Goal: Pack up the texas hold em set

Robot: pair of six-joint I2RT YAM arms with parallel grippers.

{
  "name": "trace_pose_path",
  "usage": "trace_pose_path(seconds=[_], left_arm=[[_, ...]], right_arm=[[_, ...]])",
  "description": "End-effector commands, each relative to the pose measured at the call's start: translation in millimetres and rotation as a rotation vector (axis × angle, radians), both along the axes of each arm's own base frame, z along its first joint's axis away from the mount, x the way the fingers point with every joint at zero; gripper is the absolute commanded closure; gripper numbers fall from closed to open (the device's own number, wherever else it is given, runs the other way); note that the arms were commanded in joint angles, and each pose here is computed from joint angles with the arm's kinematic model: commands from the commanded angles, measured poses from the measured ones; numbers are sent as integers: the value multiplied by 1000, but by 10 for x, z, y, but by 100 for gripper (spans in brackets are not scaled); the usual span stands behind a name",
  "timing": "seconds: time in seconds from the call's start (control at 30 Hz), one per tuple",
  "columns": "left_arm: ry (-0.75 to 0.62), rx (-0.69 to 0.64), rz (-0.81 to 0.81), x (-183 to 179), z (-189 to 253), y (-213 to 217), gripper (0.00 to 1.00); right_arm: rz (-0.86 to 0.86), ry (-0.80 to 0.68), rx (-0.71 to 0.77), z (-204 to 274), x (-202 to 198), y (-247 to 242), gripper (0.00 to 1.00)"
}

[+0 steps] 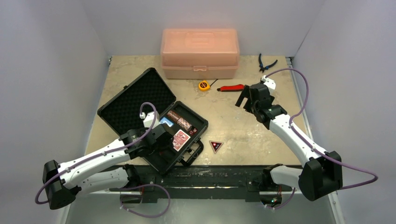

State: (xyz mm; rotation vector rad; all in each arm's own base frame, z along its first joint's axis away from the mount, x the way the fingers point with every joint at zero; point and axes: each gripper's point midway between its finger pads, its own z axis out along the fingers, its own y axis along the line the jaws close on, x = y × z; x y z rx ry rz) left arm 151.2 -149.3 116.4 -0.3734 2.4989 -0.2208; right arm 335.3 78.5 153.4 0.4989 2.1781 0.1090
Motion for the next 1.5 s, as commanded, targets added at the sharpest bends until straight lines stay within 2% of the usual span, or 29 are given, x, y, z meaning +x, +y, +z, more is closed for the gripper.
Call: trace_pose_path(seconds=[0.0, 0.43, 1.33, 1.47], left_arm=[[-16, -9, 113, 23, -55, 169, 69], [44, -102, 224, -47, -360, 282, 70], [144, -137, 381, -301, -585, 455, 72], [141, -134, 398, -319, -592, 500, 68]], right_arm=[[7, -14, 6, 7, 41, 17, 1], [6, -18, 8, 13, 38, 13, 1], [16, -24, 15, 24, 26, 26, 1], [18, -23, 15, 23, 23, 31, 1]])
